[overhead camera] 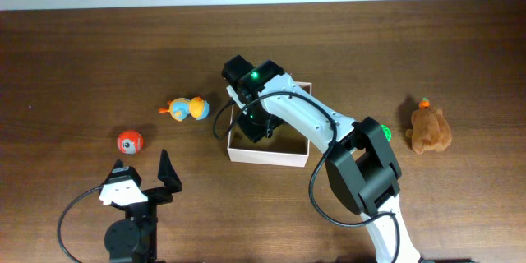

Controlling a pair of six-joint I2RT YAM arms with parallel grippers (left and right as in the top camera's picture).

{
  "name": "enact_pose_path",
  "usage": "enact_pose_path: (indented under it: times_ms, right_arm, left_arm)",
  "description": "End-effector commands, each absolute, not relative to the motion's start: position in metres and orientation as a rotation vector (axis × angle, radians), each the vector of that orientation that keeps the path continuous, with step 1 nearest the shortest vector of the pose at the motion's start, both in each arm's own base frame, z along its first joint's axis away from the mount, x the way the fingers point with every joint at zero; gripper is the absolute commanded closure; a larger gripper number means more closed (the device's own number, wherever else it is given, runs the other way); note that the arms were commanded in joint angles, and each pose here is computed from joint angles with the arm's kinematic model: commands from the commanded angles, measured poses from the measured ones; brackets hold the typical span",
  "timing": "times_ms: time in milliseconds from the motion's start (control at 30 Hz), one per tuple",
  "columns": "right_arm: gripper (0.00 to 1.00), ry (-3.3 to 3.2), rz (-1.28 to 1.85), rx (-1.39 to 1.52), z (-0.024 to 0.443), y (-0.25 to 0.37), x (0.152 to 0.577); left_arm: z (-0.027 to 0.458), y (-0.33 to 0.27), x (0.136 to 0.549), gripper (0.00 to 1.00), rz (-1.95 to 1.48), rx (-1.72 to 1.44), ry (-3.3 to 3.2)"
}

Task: Pack container

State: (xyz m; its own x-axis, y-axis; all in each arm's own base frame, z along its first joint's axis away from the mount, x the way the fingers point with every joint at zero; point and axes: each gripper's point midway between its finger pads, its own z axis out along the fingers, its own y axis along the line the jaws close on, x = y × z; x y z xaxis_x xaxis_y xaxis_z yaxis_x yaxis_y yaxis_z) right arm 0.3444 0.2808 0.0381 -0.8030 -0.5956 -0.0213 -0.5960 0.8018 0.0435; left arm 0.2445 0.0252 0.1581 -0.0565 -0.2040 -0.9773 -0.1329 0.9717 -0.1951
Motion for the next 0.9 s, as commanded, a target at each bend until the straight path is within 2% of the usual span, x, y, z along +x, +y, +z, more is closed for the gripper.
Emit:
enact_pose_path:
  times_ms: [0,867]
  right_arm:
    - [0.51,2.993,0.071,-0.975,0.031,0.282,0.342]
    - [0.47,2.915,0.061,-1.204,0.032,0.298,0.325]
  left_arm:
    - [0.157,0.024,0.244,0.01,-0.057,-0.242,1.632]
    - [0.157,0.024,0.244,0.01,-0.057,-0.242,1.632]
